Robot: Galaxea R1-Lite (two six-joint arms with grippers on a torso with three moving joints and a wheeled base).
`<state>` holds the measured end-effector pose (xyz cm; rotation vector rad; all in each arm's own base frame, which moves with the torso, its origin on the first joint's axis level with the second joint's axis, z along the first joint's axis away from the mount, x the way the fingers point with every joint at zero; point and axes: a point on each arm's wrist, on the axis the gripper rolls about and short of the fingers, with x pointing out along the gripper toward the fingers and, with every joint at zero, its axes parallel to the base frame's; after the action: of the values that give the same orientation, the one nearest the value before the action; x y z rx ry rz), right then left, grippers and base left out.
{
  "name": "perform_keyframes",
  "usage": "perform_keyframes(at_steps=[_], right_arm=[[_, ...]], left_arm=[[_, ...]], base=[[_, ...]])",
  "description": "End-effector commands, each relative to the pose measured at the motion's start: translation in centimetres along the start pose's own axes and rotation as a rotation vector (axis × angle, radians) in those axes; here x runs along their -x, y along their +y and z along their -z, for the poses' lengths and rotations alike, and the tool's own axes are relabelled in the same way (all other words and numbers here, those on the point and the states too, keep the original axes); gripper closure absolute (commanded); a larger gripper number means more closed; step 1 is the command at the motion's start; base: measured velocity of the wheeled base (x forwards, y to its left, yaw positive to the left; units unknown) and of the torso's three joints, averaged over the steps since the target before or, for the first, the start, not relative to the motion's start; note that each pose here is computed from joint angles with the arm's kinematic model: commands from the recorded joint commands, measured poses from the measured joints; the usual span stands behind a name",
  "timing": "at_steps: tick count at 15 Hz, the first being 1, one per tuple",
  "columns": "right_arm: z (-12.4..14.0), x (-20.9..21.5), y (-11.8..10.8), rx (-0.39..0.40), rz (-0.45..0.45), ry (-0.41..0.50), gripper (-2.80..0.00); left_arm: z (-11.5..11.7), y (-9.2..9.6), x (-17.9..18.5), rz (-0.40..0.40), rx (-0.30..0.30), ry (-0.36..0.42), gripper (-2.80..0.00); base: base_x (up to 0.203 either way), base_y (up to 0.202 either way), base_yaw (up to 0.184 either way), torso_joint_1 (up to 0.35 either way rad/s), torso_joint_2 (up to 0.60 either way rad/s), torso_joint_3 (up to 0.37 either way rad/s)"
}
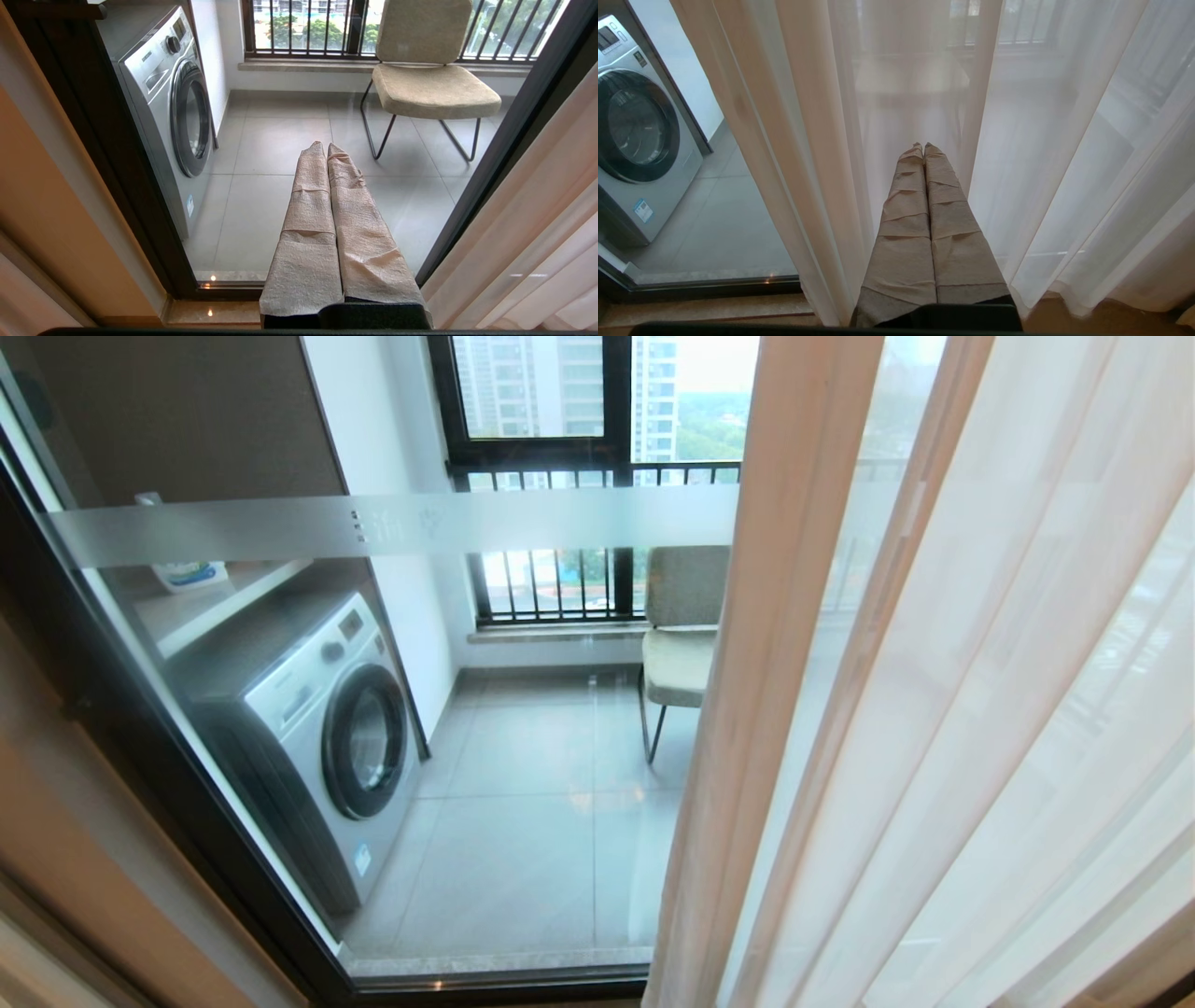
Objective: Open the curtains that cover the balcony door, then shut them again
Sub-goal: Pull the inner curtains open on both sides
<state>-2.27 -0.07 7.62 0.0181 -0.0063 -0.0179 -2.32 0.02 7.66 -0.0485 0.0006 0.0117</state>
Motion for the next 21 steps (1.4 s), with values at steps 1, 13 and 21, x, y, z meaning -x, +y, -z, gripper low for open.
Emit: perform_keyframes(at_steps=[1, 13, 21], right_arm=[[0.0, -0.1, 0.0, 0.03, -0.004, 0.008, 0.0], [-2.6, -2.0, 0.3, 0.088, -0.087, 0.002, 0.0], [-10.0, -8.1, 0.8, 0.101, -0.142, -0.068, -2.8]], left_arm=[[0.0, 0.0, 0.0, -0.001, 0.001, -0.001, 0.0], [0.0, 0.0, 0.0, -0.001, 0.001, -0.001, 0.0], [0.0, 0.0, 0.0, -0.001, 0.001, -0.001, 0.0]], base=[[0.0, 0.0, 0.0, 0.0, 0.0, 0.0], [0.0, 0.0, 0.0, 0.0, 0.0, 0.0], [0.0, 0.0, 0.0, 0.0, 0.0, 0.0]])
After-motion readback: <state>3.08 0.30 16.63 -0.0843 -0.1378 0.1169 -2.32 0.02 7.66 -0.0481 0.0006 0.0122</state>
